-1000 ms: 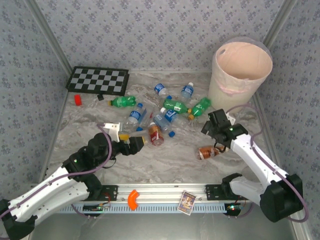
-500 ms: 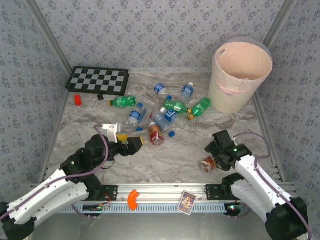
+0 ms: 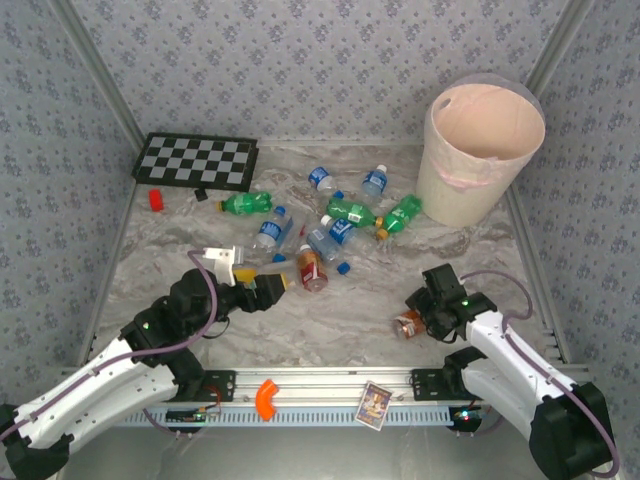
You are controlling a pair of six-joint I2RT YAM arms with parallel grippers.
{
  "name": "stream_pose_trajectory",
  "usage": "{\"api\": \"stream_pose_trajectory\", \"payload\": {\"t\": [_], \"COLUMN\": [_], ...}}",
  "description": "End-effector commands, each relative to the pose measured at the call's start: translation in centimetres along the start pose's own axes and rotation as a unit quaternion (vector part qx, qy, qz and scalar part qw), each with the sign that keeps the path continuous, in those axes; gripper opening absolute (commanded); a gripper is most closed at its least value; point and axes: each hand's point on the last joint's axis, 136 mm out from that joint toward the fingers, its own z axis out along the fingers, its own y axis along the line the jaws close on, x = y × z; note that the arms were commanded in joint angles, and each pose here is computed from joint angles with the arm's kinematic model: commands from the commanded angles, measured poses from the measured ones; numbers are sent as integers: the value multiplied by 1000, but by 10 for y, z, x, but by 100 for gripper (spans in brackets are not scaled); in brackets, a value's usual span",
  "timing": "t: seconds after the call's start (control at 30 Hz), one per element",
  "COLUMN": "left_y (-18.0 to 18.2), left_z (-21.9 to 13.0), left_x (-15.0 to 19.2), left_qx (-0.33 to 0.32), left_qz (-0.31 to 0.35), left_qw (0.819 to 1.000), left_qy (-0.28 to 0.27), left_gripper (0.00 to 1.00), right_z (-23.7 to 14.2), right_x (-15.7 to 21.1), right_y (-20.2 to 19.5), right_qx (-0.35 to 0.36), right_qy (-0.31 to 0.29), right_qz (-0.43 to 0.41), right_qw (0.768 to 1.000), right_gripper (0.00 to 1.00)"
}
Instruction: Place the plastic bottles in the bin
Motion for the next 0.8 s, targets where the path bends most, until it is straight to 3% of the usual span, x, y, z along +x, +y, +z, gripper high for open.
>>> {"api": "stream_pose_trajectory", "payload": {"t": [0.0, 0.2, 0.5, 0.77], "left_y": [-5, -5, -9, -16], "left_z": [-1, -2, -4, -15], "left_x": [-2, -3, -9, -24], "left_qx": [9, 9, 11, 11], "left_qz": [-1, -1, 2, 13], "left_qw": [1000, 1000, 1000, 1000], "left_qy": [-1, -3, -10, -25], "left_gripper": [100, 100, 100, 100], "right_z": [2, -13, -60, -142], "right_x": [2, -11, -38, -72], "right_y": [4, 17, 53, 104], "right_qx": [-11, -30, -71, -114], "right_qy": [7, -24, -84, -155], "right_qz": [-3, -26, -75, -145], "right_qw": [1000, 999, 991, 970], "right_gripper": [65, 57, 59, 58]}}
